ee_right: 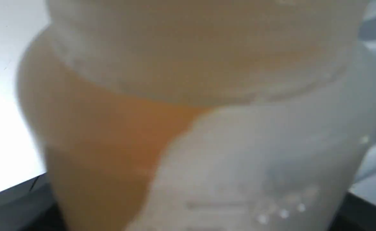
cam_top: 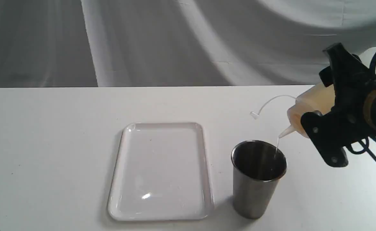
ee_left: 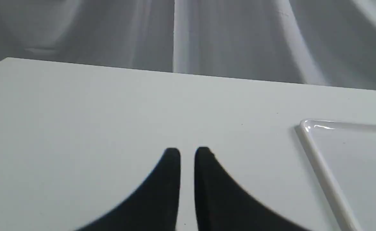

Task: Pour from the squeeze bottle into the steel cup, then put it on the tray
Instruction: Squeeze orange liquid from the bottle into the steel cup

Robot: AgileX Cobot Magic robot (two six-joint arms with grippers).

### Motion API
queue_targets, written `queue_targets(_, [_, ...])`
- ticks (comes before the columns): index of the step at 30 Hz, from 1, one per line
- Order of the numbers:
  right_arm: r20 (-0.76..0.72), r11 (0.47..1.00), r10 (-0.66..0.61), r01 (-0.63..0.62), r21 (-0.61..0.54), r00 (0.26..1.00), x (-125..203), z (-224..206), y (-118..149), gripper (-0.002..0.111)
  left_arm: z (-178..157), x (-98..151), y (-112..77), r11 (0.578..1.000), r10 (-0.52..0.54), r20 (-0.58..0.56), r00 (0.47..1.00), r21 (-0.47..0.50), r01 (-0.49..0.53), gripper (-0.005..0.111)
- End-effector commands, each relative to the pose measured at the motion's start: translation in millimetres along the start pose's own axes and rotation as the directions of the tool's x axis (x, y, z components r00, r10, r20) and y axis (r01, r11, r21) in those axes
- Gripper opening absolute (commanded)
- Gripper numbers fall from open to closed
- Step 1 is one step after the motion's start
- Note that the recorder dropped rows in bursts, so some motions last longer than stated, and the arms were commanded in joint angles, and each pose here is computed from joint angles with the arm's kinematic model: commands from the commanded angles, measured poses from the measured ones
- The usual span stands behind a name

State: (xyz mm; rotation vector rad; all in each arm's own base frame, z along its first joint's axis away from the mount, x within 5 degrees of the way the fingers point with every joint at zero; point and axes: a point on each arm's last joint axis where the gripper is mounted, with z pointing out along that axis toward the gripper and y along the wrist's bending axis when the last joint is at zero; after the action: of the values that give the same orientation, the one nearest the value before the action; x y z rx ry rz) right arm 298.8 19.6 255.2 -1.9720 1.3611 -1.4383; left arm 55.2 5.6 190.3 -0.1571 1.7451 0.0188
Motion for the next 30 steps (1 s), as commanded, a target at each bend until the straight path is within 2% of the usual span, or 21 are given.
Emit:
queue_targets(1, [-0.012,1.000,-0.013,0.013,0.020,1.000,3.1,-2.0,-5.1,0.000,0.5,1.7,-0.2,1.000,-0.005,-0.008,1.000,0.005,0.005,0.008])
queue_targets(27, [-0.012,1.000,-0.013,0.013,0.020,1.000,3.1,-2.0,-5.1,0.000,0.5,1.7,-0.2,1.000,-0.005,-0.008,1.000,0.005,0.005,0.008])
queue_targets(30, [-0.011,0.999,0.039,-0.039,0.021,0.999,3.1,-2.0,-5.1,0.000,0.5,1.7,-0.2,1.000,-0.005,-0.008,1.000,0.005,0.005,0.008])
